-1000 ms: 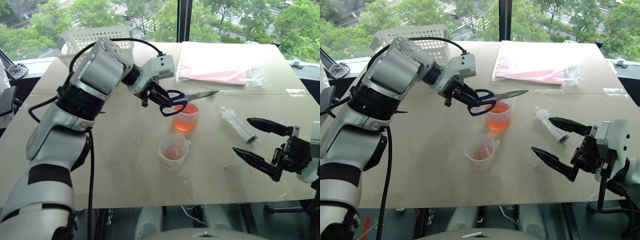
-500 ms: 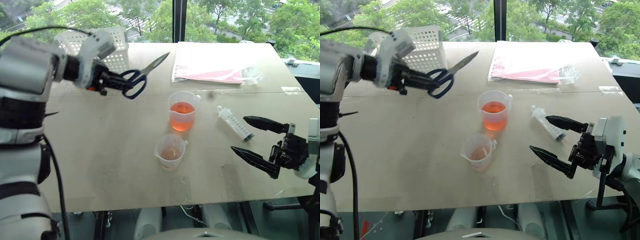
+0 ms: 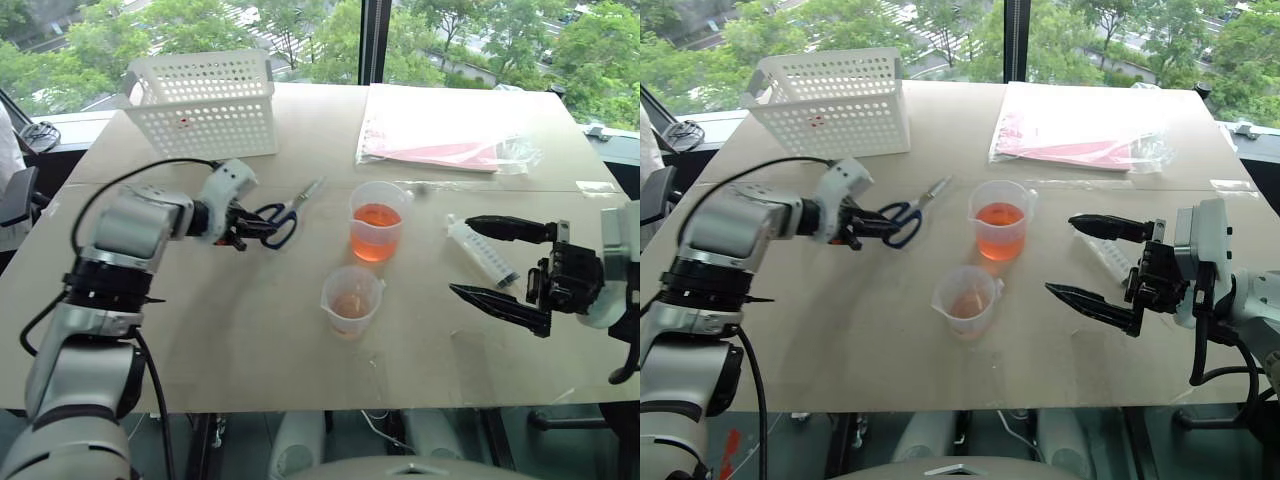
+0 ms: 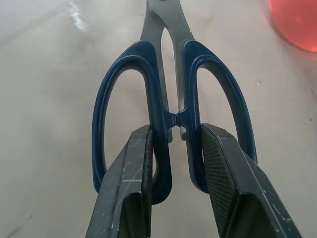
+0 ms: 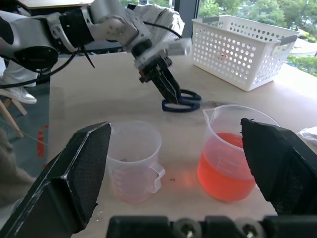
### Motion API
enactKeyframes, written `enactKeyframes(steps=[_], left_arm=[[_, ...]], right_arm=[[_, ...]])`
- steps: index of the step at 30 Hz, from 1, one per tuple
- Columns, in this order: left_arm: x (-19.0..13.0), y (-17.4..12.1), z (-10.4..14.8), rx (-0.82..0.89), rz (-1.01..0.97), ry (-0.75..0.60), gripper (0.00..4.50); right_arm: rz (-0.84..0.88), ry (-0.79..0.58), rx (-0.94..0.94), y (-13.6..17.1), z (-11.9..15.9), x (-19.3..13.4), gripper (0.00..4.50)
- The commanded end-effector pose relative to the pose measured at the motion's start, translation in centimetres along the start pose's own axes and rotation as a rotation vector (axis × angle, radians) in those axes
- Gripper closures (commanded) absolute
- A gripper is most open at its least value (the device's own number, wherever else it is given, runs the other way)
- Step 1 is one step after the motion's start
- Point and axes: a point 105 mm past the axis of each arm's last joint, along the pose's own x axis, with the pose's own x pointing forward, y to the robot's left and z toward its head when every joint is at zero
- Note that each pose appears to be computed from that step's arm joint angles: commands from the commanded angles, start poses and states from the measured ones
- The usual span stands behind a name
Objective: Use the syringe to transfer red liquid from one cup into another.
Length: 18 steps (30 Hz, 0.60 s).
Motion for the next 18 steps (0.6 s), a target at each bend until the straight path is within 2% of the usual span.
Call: enactKeyframes(steps=[1, 5, 6, 7, 9, 12, 15, 18], left_arm=[[-0.8, 0.4, 1.3, 0.042, 0.049, -0.052, 2.17], [-3.5, 0.6, 2.2, 0.039, 0.106, -0.139, 0.23], [-4.3, 0.6, 2.3, 0.038, 0.125, -0.156, 0.08], [-5.2, 0.2, 2.8, 0.063, 0.139, -0.203, 0.08], [-7.2, -1.6, 4.9, 0.103, 0.150, -0.424, 0.08], [-10.0, -6.1, 5.6, 0.187, 0.094, -0.644, 0.08], [-10.9, -8.6, 4.5, 0.169, 0.095, -0.717, 0.08], [-11.0, -12.1, 3.2, 0.162, -0.054, -0.746, 0.08]], right_arm=[[0.003, 0.006, -0.010, 0.0, 0.1, -0.4, 0.00], [-0.038, 0.016, -0.010, -0.7, -0.1, -0.3, 0.00], [-0.039, 0.019, -0.009, -0.7, -0.1, -0.4, 0.00], [-0.038, 0.035, -0.008, -0.6, -0.3, -0.6, 0.00], [-0.079, 0.092, -0.004, -1.2, -1.1, -1.3, 0.00], [-0.195, 0.234, 0.003, -3.3, -3.2, -2.3, 0.00], [-0.305, 0.344, -0.010, -5.8, -4.8, -3.2, 0.00], [-0.386, 0.418, 0.021, -7.9, -6.2, -3.3, 0.00]])
